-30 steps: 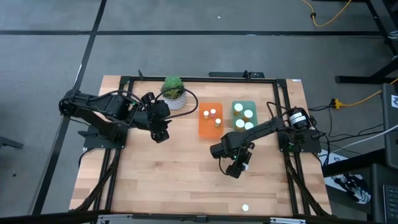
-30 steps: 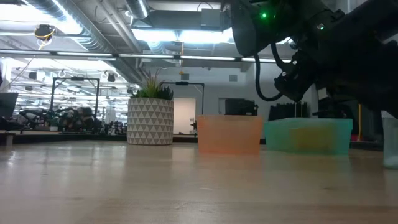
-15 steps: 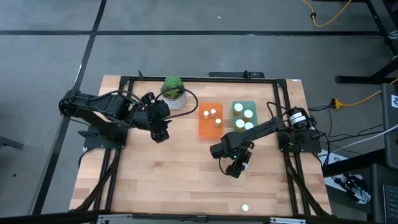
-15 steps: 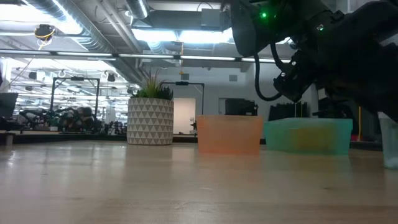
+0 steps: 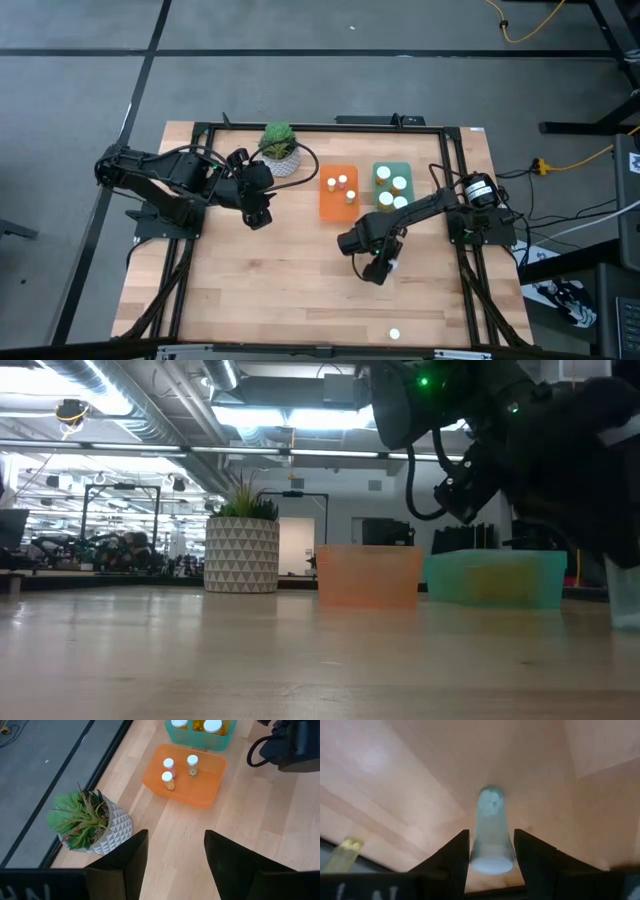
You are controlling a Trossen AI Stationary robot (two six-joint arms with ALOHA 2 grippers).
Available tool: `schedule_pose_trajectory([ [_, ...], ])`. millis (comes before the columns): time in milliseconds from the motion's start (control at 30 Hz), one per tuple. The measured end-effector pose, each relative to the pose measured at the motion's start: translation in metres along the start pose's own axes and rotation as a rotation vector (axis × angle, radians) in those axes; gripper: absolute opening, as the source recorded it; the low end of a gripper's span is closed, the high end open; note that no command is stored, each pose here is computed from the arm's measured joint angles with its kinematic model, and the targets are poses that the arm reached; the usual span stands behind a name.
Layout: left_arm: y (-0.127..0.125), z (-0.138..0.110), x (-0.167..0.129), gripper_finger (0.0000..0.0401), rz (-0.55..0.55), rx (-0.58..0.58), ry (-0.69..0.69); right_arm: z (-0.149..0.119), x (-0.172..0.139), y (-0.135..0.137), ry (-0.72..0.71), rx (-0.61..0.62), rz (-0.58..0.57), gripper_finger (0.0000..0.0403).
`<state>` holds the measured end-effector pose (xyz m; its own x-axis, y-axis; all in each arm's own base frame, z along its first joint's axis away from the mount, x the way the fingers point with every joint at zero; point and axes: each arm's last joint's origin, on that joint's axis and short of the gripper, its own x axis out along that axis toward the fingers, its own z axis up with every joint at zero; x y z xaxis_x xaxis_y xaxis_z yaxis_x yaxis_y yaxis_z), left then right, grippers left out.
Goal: Pick and place medicine bottles into bin by pill shape (circle, oval)
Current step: Adjust the small blue bottle, then adjust the green bin
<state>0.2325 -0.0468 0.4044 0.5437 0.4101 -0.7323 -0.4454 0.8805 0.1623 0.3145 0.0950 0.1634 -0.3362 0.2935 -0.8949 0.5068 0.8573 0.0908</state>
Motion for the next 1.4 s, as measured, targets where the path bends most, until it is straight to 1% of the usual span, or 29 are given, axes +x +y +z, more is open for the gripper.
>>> schedule_pose_trajectory([
  [200,0.000,0.000,0.000,0.0187,0.000,0.000,0.000,0.000,0.000,0.000,-0.010,0.023,-0.012,0.0157],
  [300,0.000,0.000,0.000,0.0187,0.000,0.001,0.000,0.001,0.000,-0.001,-0.038,-0.018,-0.042,0.0157],
  [367,0.000,0.000,0.000,0.0187,0.000,0.001,0.000,0.002,0.000,-0.002,-0.063,-0.022,-0.066,0.0157],
  [600,0.000,0.000,0.000,0.0187,0.000,0.002,0.000,0.005,0.000,-0.001,-0.107,-0.033,-0.080,0.0157],
  [733,0.000,0.000,0.000,0.0187,0.000,0.002,0.000,0.007,-0.001,-0.001,-0.158,-0.062,-0.111,0.0157],
  [800,0.000,0.000,0.000,0.0187,0.000,0.002,0.000,0.007,-0.003,-0.003,-0.165,-0.057,-0.136,0.0157],
  [967,0.000,0.000,0.000,0.0187,0.000,0.001,0.000,0.009,-0.026,-0.006,-0.207,-0.054,-0.219,0.0147],
  [1133,0.000,0.000,0.000,0.0187,0.000,-0.004,0.000,0.010,-0.061,-0.002,-0.284,-0.081,-0.239,0.0132],
  [1300,0.000,0.000,0.000,0.0187,0.000,-0.007,-0.001,-0.010,-0.094,-0.004,-0.306,-0.080,-0.317,0.0124],
  [1400,0.000,0.000,0.000,0.0187,0.000,-0.007,-0.001,-0.028,-0.106,-0.007,-0.345,-0.115,-0.341,0.0124],
])
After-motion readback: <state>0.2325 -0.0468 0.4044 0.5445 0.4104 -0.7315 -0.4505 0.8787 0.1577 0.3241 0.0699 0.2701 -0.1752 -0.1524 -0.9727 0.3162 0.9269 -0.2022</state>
